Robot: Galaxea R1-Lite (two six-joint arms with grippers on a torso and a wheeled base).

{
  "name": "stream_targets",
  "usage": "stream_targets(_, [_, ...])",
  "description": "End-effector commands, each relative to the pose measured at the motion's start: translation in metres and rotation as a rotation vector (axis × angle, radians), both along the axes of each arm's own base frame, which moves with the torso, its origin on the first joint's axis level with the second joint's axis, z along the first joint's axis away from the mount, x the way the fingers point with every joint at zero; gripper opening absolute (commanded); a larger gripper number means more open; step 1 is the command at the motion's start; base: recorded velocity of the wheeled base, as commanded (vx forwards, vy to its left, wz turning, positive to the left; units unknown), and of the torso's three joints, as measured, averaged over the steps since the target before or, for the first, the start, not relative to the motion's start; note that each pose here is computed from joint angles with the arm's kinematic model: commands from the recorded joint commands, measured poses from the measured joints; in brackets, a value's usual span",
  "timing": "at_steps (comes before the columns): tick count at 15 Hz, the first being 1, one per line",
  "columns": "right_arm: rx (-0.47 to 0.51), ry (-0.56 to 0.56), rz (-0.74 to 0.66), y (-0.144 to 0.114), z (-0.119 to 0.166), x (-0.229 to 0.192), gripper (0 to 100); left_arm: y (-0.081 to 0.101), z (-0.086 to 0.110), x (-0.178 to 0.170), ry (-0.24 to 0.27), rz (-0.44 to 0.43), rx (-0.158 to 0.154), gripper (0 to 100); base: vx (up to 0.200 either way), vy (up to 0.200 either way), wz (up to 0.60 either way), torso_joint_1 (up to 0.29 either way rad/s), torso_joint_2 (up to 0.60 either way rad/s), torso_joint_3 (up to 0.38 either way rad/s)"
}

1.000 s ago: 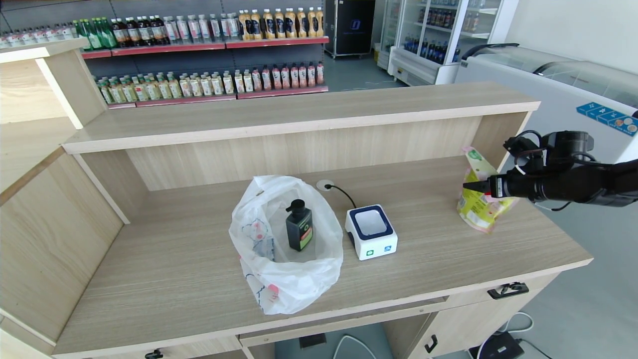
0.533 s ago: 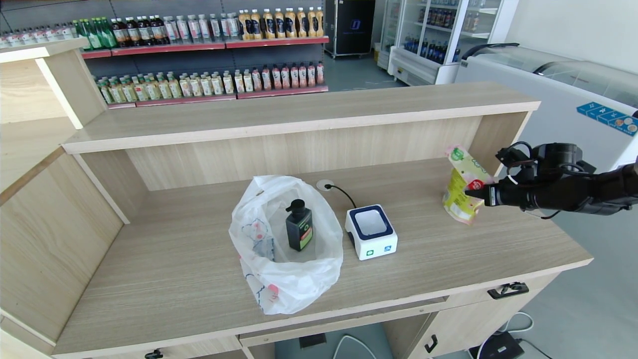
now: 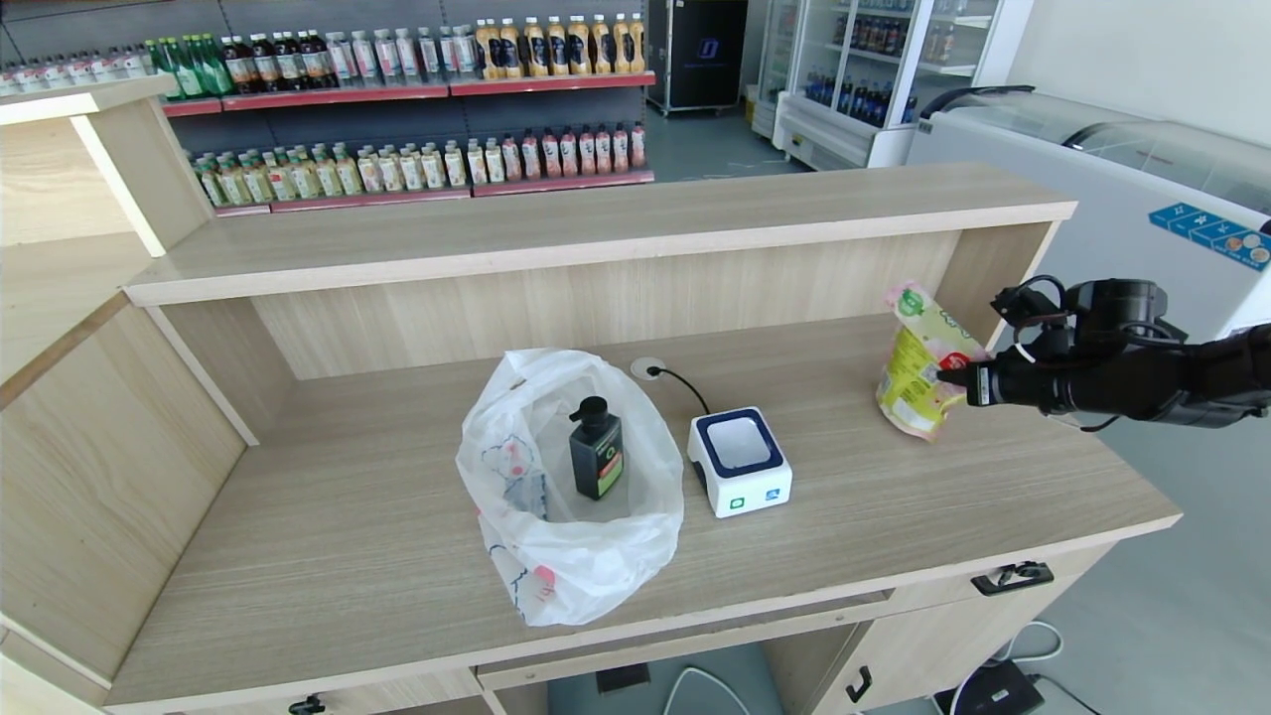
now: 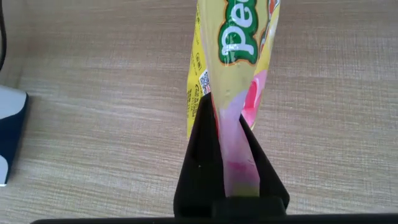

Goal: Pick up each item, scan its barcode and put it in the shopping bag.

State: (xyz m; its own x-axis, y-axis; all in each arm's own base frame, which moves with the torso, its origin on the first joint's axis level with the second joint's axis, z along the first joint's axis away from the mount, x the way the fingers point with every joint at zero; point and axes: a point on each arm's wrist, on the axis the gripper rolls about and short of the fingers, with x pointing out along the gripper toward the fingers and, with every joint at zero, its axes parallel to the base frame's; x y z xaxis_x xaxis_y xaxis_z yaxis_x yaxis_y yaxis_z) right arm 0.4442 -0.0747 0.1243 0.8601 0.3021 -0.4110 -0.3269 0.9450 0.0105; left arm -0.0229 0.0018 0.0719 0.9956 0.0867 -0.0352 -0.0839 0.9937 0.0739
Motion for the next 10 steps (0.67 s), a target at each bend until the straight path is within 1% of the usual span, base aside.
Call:
stream_targets(1, [-0.007,-0.012,-0.002,0.001,0.017,-0.019,0,0.000,0.000,0.000,0.000,0.002,0.000,100,0.000,0.000,0.00,0.000,0.00,0.000])
stream_targets(3, [-0.006,0.005,-0.006,0.005,0.029,-0.051,0,0.000,0.000,0.000,0.000,0.001,0.001,100,0.000,0.000,0.00,0.000,0.00,0.000])
stream_targets(4, [-0.005,0.014,-0.010,0.008,0.037,-0.078,0,0.000,0.000,0.000,0.000,0.002,0.000,100,0.000,0.000,0.00,0.000,0.00,0.000])
stream_targets(5, [-0.005,0.000,-0.006,0.011,0.043,-0.091,0,0.000,0.000,0.000,0.000,0.002,0.000,100,0.000,0.000,0.00,0.000,0.00,0.000])
stream_targets(8, [0.020,-0.080,0.073,0.017,0.055,-0.115,0,0.000,0.000,0.000,0.000,0.002,0.001,100,0.000,0.000,0.00,0.000,0.00,0.000])
stream_targets(10, [0.027,-0.092,0.098,0.020,0.054,-0.126,0,0.000,0.000,0.000,0.000,0.001,0.000,100,0.000,0.000,0.00,0.000,0.00,0.000])
